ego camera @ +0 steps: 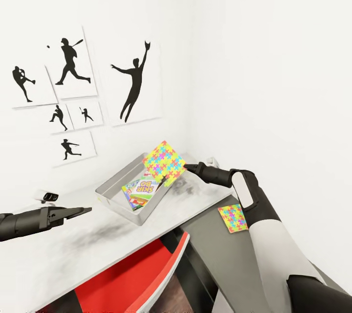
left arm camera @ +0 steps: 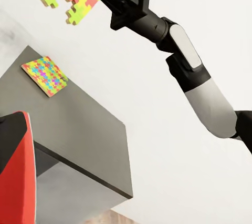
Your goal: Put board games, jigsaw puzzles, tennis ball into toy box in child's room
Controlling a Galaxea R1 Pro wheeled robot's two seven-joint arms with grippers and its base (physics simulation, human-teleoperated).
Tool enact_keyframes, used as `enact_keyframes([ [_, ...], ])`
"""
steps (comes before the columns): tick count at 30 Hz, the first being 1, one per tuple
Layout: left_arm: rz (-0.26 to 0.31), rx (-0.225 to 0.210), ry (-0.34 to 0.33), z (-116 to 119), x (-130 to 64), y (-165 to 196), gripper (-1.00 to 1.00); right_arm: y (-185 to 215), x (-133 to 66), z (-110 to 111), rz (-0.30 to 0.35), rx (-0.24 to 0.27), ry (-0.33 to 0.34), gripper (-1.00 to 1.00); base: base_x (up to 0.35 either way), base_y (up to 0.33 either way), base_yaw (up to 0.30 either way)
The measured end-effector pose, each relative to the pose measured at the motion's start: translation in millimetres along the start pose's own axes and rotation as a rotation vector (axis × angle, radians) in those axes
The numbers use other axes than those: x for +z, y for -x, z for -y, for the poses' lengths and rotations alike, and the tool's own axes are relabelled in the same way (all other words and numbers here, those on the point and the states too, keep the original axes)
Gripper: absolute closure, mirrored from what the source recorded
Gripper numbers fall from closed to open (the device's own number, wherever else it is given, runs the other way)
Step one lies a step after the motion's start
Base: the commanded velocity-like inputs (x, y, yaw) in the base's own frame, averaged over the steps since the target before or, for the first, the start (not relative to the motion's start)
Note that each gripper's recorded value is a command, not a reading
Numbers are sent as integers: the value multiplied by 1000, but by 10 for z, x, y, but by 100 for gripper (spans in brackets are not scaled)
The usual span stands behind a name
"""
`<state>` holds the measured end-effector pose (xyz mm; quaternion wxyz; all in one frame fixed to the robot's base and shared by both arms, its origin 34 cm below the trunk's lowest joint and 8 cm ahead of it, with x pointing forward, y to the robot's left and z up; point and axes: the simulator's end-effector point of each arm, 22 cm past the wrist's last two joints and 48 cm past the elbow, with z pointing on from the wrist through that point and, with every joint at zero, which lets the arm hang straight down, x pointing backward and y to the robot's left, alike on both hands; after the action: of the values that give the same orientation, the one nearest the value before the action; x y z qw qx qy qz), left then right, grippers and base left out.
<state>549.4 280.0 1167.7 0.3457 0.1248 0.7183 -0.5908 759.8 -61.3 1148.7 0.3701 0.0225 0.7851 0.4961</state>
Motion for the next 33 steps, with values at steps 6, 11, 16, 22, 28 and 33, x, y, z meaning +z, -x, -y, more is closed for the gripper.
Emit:
enact_keyframes([
  [6,0,0,0,-1,1,0,-100,-8,3,0,-3,1,0,100,-105,114,0],
  [11,0,1,0,1,-1,0,-100,-13,4,-4,-4,0,0,100,-63,196,113],
  [16,0,1,0,2,-1,1,-100,-17,7,-7,-5,0,0,100,-11,93,249],
  [22,0,2,0,2,-1,1,-100,-6,-6,7,-3,1,-2,100,-2,120,147],
  [28,0,2,1,2,-1,-2,-100,12,-32,35,0,2,-6,100,58,50,23],
  [33,0,2,0,3,3,-3,-100,24,-47,47,2,0,-9,100,203,68,3],
])
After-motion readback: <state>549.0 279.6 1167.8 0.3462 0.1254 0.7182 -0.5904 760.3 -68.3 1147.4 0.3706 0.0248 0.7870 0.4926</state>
